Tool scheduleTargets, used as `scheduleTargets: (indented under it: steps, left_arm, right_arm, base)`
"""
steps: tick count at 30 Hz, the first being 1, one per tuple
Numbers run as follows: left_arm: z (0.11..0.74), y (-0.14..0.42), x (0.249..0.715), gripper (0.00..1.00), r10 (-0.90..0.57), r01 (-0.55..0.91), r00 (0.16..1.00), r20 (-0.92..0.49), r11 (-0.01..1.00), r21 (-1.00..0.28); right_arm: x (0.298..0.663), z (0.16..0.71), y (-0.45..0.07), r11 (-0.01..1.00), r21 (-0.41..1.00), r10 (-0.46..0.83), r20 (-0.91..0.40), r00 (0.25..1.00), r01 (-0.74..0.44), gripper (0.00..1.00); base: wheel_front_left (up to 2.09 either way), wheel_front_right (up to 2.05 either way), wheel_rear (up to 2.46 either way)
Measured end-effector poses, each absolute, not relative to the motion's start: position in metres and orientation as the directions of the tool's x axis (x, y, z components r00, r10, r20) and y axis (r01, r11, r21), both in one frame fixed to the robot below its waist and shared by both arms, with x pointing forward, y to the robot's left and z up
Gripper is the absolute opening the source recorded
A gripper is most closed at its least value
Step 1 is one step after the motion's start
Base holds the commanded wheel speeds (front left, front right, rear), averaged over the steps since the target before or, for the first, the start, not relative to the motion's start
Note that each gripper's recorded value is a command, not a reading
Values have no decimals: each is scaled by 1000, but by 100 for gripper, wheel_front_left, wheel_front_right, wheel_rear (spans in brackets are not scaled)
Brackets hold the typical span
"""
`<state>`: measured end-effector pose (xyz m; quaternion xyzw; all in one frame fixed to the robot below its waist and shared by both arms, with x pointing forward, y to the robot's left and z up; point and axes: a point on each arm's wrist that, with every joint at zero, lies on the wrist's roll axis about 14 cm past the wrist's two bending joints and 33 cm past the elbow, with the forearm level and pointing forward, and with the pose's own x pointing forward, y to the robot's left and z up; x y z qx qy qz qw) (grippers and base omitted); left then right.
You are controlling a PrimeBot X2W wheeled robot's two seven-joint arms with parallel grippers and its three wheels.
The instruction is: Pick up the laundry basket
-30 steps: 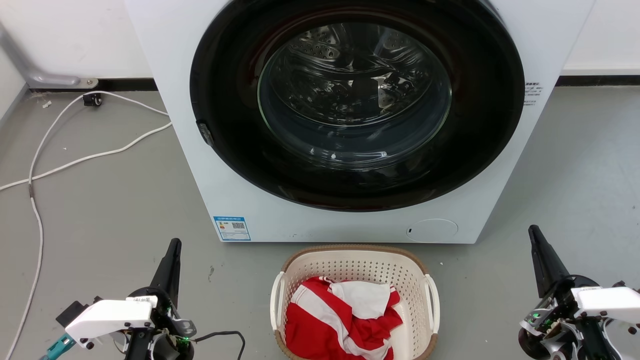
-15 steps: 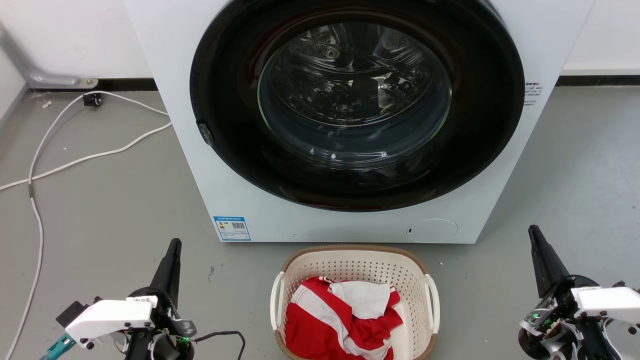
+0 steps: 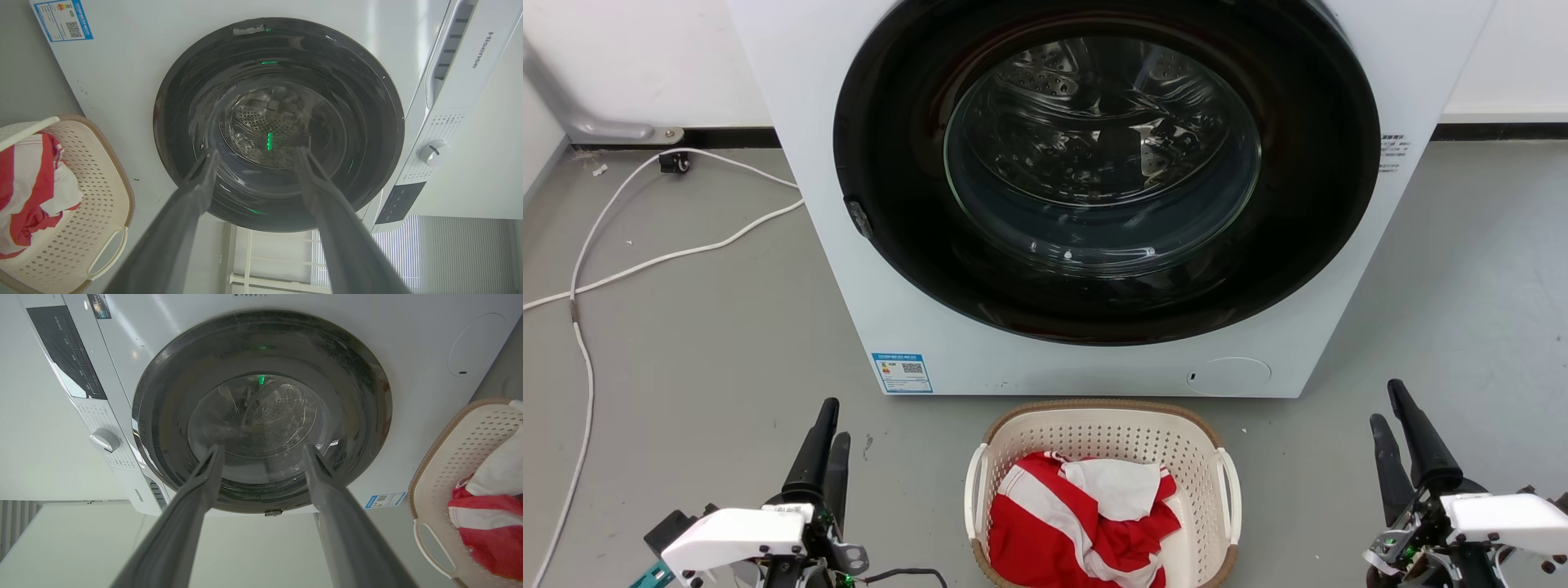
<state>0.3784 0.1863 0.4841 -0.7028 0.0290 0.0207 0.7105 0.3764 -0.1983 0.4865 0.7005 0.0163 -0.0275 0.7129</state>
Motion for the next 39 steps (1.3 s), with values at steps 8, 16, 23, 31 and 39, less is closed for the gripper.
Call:
scheduleTargets:
  steps: [8, 16, 23, 31, 39]
  left_arm:
    - [493, 180, 380, 100, -22, -42, 999, -46, 158, -987]
    - [502, 170, 381, 100, -46, 0, 999, -18, 368, -930]
    - [510, 160, 381, 100, -70, 40, 998, 6, 491, -870]
    - [511, 151, 380, 100, -88, 61, 996, 9, 613, -788]
    - [511, 144, 379, 100, -99, 79, 995, 12, 711, -699]
  right_arm:
    - [373, 486, -202, 161, 985, -32, -64, 997, 69, 100]
    - [373, 495, -204, 400, 915, -35, -38, 999, 49, 100]
    - [371, 498, -199, 547, 836, -27, -27, 999, 37, 100]
    - [370, 501, -194, 678, 735, -9, -14, 1000, 16, 100]
    - [367, 504, -191, 774, 633, 7, -8, 1000, 0, 100]
  base:
    - [0, 0, 0]
    - [0, 0, 0]
    - [0, 0, 0]
    - [0, 0, 0]
    - [0, 0, 0]
